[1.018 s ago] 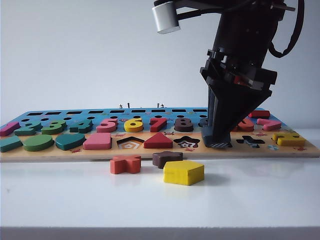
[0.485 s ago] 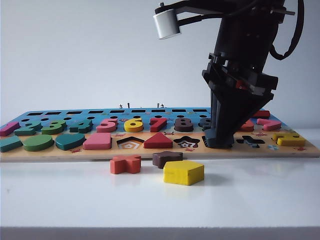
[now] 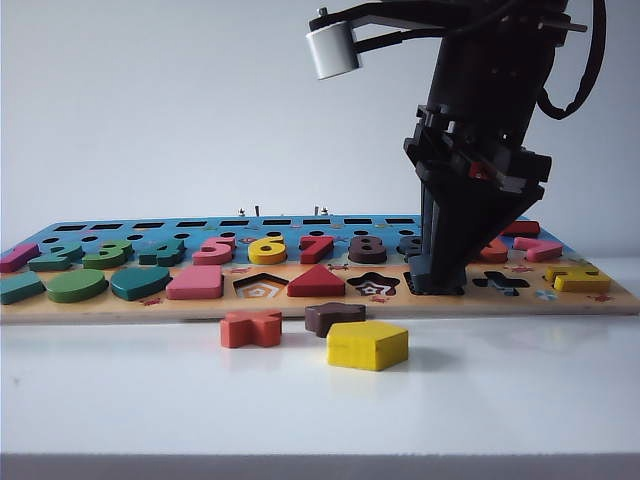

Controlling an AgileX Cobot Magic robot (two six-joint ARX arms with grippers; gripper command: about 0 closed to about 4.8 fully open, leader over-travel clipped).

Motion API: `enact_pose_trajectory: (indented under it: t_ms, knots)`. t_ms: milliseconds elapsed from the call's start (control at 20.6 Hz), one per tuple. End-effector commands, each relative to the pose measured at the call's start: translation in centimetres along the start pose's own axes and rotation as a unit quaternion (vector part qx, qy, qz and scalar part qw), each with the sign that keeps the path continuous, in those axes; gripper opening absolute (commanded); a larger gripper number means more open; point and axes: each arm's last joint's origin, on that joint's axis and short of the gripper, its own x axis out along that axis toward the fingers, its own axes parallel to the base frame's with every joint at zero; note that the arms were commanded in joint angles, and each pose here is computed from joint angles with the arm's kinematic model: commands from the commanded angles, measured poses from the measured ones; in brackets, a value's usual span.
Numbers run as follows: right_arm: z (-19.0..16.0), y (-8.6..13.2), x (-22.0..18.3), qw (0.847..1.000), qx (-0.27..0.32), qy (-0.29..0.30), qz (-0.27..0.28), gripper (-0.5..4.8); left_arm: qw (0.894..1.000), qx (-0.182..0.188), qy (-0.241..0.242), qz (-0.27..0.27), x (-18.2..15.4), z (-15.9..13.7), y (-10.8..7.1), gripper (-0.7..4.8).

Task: Insert the cube into the slot.

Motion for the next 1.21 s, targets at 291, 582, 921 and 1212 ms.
enact_pose_trajectory:
  t_ms: [291, 582, 921, 1212]
  knots:
    - [0.23, -0.09, -0.14, 1.000, 0.002, -0.016, 0.001, 1.62, 1.000, 0.009, -0.009, -0.004, -0.11, 0.23, -0.09, 0.17]
    - [0.21, -0.07, -0.14, 1.000, 0.002, -0.015, 0.002, 1.82, 1.000, 0.009, -0.009, -0.004, -0.11, 0.23, -0.09, 0.17]
    - [0.11, 0.02, -0.13, 1.000, 0.002, -0.010, 0.007, 1.99, 1.000, 0.009, -0.009, -0.004, -0.11, 0.23, -0.09, 0.17]
    - [0.07, 0.06, -0.13, 1.000, 0.011, -0.008, 0.009, 2.12, 1.000, 0.009, -0.009, -0.004, -0.11, 0.23, -0.09, 0.17]
